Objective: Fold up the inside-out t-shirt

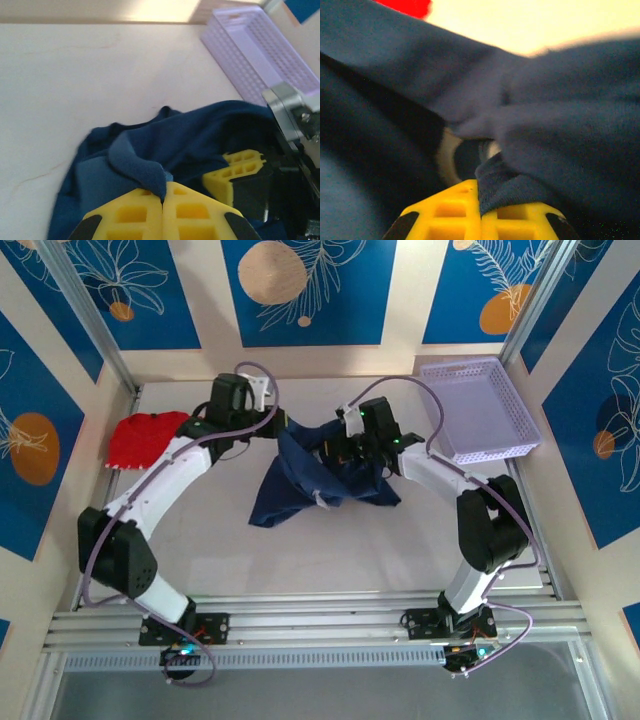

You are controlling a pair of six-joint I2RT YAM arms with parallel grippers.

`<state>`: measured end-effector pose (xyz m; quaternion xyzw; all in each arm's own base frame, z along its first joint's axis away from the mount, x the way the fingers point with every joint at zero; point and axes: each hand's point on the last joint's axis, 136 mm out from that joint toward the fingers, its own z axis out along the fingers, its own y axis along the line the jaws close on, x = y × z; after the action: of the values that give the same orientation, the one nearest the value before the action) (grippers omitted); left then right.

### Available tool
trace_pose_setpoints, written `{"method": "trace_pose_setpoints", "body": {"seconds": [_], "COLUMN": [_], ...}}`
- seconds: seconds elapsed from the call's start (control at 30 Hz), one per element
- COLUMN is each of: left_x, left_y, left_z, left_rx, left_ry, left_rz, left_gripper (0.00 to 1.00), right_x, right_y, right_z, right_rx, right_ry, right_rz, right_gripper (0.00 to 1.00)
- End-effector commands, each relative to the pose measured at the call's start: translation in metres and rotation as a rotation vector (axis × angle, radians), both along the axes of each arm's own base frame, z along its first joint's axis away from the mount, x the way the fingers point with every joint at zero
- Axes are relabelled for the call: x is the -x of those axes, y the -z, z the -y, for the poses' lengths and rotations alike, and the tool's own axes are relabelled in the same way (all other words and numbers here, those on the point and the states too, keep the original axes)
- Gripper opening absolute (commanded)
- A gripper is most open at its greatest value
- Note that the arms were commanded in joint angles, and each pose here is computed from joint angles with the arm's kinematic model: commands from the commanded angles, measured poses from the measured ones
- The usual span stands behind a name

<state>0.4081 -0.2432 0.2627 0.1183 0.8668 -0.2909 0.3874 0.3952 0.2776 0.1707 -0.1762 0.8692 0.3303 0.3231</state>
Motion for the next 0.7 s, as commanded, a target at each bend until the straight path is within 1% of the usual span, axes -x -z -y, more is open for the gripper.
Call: {"method": "trace_pose_setpoints", "body": {"seconds": [0.0, 0.1, 0.23, 0.3, 0.37, 0.47, 0.53, 0.6, 0.67], "left_x": [0.007, -0.006, -0.019, -0.016, -0.006, 0.012, 0.030, 0.046, 0.059], "left_y": [0.006, 0.028, 0.070, 0.090, 0.114, 0.151, 0.176, 0.195, 0.203], "left_z": [0.028, 0.000, -0.037, -0.043, -0.045, -0.054, -0.056, -0.054, -0.052], "left_rx": [0.077, 0.008, -0.019, -0.039, -0.046, -0.061, -0.066, -0.065, -0.050], "left_ry": [0.100, -0.032, -0.180, -0.202, -0.201, -0.225, -0.225, -0.204, -0.173], "left_rz": [-0.024, -0.058, -0.130, -0.154, -0.189, -0.241, -0.286, -0.321, -0.336], "left_gripper": [0.00, 0.00, 0.00, 0.00, 0.00, 0.00, 0.01, 0.09, 0.22], "right_x": [0.002, 0.002, 0.005, 0.006, 0.006, 0.009, 0.013, 0.019, 0.028], "right_y": [-0.068, -0.103, -0.153, -0.173, -0.186, -0.184, -0.166, -0.144, -0.121], "right_z": [-0.032, -0.022, 0.002, 0.014, 0.027, 0.037, 0.038, 0.040, 0.040], "right_rx": [-0.205, -0.264, -0.364, -0.394, -0.403, -0.394, -0.370, -0.339, -0.305], "right_ry": [-0.117, -0.117, -0.105, -0.094, -0.083, -0.084, -0.101, -0.110, -0.141], "right_rz": [0.084, 0.137, 0.207, 0.242, 0.276, 0.288, 0.262, 0.239, 0.214], "right_gripper": [0.00, 0.00, 0.00, 0.00, 0.00, 0.00, 0.00, 0.00, 0.00]}}
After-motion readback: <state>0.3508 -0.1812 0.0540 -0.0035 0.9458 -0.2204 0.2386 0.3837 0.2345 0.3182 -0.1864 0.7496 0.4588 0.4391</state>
